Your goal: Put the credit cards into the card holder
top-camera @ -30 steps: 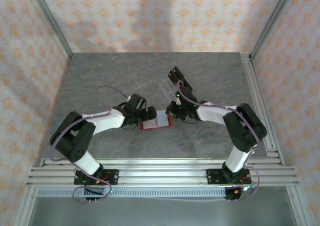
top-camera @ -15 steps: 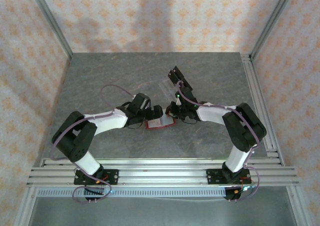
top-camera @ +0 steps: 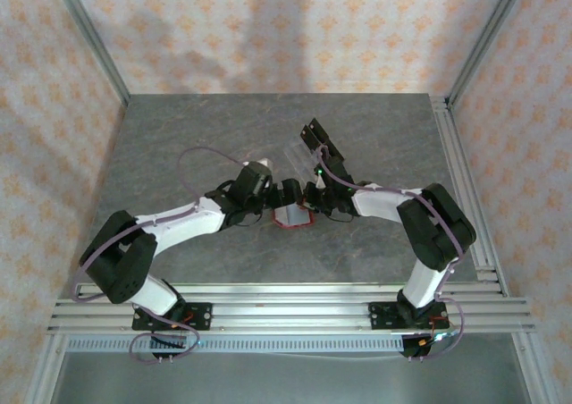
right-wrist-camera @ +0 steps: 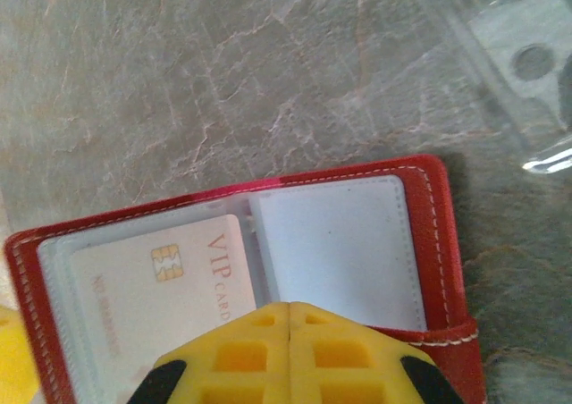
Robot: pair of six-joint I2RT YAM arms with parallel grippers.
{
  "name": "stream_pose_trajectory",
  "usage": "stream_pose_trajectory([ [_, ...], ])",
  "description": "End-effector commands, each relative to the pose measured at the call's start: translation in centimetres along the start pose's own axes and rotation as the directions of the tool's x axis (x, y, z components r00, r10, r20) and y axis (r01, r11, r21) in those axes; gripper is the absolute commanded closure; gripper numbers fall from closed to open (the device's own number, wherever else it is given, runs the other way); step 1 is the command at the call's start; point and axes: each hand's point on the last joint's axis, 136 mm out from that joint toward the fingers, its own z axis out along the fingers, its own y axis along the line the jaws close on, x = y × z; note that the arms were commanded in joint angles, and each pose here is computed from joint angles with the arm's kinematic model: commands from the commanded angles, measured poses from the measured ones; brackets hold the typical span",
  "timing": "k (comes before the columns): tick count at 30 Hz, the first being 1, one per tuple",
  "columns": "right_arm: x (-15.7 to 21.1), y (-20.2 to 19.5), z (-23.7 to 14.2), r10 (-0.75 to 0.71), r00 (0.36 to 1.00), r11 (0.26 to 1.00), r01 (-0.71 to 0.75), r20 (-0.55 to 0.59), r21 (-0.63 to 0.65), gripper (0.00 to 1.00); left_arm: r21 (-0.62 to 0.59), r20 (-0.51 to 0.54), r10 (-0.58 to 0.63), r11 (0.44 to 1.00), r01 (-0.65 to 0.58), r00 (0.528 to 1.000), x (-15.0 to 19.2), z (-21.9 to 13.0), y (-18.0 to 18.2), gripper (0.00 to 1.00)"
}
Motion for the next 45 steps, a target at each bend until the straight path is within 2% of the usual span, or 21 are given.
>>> stream_pose_trajectory([
  [1, -0.7, -0.6, -1.0, 0.024, 0.999, 1.000, -0.024, 0.039, -0.008, 1.00, 0.037, 0.020, -0.001, 0.999, 0.001, 1.000, -0.4, 1.1, -1.9, 0.00],
  [12, -1.7, -4.9, -4.1, 0.173, 0.968, 0.984, -0.177, 0.181, 0.005, 1.00, 0.076, -0.012, 0.019, 0.997, -0.018, 1.000, 1.0, 3.5, -4.8, 0.00],
  [20, -2.1, -6.1, -5.3, 0.197, 0.956, 0.978, -0.207, 0.217, 0.022, 1.00, 0.121, -0.034, 0.041, 0.992, -0.036, 0.999, 2.4, 4.6, -7.7, 0.00],
  [25, -2.9, -7.4, -7.1, 0.216, 0.931, 0.968, -0.243, 0.293, 0.059, 1.00, 0.130, -0.051, 0.057, 0.990, -0.050, 0.997, 3.6, 5.4, -9.0, 0.00],
  [30, -2.9, -7.8, -7.9, 0.210, 0.923, 0.965, -0.248, 0.321, 0.082, 1.00, 0.103, -0.075, 0.060, 0.993, -0.052, 0.995, 5.1, 6.7, -8.7, 0.00],
  [40, -2.4, -7.8, -7.7, 0.209, 0.932, 0.968, -0.240, 0.297, 0.075, 1.00, -0.015, -0.102, 0.005, 1.000, -0.007, 0.995, 7.4, 9.6, -4.8, 0.00],
  [45, -2.3, -7.5, -7.7, 0.204, 0.938, 0.971, -0.231, 0.281, 0.066, 1.00, -0.021, -0.083, -0.004, 1.000, 0.002, 0.997, 6.9, 9.5, -5.0, 0.00],
])
